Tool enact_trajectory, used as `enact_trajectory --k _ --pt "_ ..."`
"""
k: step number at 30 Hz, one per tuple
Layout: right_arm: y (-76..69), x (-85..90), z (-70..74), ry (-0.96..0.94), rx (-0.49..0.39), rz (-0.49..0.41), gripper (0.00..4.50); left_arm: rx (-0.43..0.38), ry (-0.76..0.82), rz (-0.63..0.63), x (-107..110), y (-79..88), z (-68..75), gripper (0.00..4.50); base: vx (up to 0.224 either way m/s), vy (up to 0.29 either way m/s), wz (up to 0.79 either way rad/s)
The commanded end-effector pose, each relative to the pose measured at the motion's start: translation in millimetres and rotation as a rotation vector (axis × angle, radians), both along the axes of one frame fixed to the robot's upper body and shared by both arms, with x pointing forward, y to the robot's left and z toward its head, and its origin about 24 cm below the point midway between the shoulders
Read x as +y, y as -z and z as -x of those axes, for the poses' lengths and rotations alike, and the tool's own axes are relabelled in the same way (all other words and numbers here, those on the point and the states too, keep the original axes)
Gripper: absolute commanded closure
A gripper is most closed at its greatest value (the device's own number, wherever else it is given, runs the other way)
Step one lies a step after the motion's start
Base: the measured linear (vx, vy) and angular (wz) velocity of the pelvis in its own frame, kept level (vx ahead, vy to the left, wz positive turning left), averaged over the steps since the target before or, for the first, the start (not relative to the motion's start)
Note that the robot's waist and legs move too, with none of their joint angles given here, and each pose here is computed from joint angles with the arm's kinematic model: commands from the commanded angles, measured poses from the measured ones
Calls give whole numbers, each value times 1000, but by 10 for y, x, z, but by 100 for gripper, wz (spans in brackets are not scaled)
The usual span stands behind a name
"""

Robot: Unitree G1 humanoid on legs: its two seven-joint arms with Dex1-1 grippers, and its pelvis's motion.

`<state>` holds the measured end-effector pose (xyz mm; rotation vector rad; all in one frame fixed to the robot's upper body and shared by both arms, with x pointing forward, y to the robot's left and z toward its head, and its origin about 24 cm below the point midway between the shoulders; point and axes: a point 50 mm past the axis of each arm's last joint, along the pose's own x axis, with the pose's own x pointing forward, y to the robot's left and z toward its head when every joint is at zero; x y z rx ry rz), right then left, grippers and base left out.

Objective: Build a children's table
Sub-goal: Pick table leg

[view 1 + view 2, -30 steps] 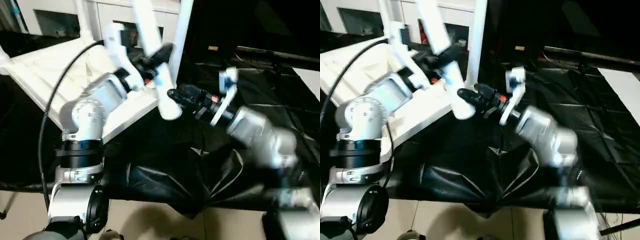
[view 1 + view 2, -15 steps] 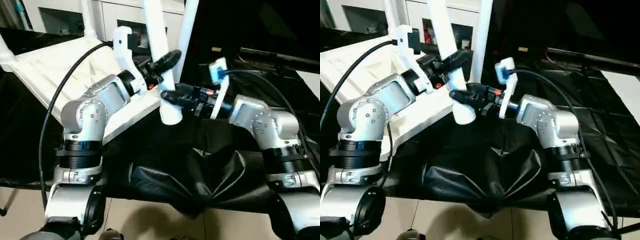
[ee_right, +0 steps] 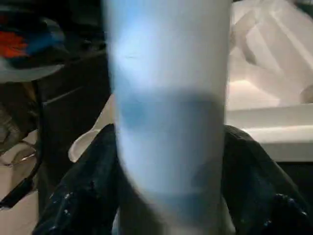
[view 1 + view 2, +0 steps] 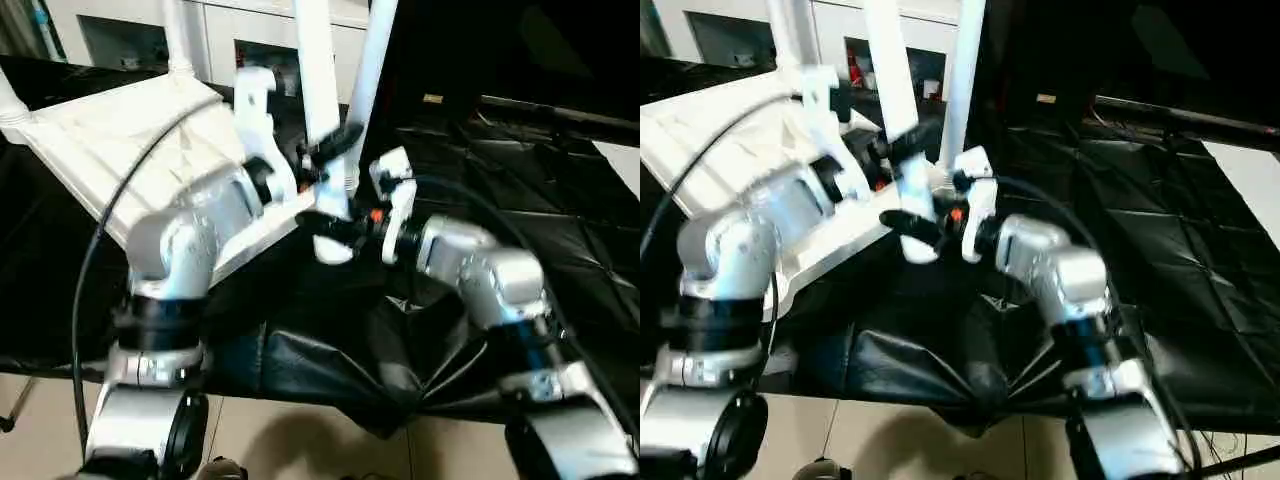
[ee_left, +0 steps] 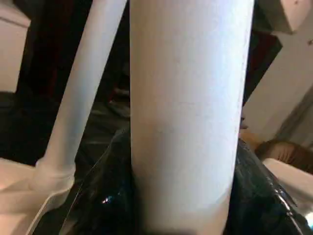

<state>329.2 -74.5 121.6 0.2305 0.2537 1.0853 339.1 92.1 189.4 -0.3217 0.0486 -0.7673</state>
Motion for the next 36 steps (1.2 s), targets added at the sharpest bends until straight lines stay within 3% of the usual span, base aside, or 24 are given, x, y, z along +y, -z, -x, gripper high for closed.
enact_trajectory --k 1,6,7,8,11,15,18,21,25,30,36 --pt "-43 18 70 -78 -34 -11 195 -25 -5 -17 -27 -58 25 260 0 0 0" --pt "-34 -2 153 -212 -63 -39 237 -26 -10 34 86 -77 -6 260 0 0 0" --pt "-40 -30 176 -258 -57 -66 240 -14 48 94 93 -88 6 260 0 0 0" --pt "-45 -48 192 -287 -53 -85 243 -6 91 136 95 -96 18 204 0 0 0" --pt "-77 -130 271 -422 -16 -163 251 -30 426 322 94 -191 212 188 0 0 0" --pt "-86 -186 335 -513 11 -176 259 -49 608 328 120 -207 341 147 0 0 0" --pt "-64 -236 392 -591 51 -167 259 -76 748 351 196 -254 430 148 0 0 0" --pt "-53 -243 402 -604 60 -164 259 -76 779 361 235 -278 442 140 0 0 0" --pt "-48 -259 411 -631 72 -181 259 -83 810 390 310 -341 446 140 0 0 0" --pt "-56 -260 416 -635 62 -181 259 -66 845 456 346 -347 453 188 0 0 0" --pt "-45 -294 426 -618 47 -165 259 -31 835 440 288 -260 428 239 0 0 0"
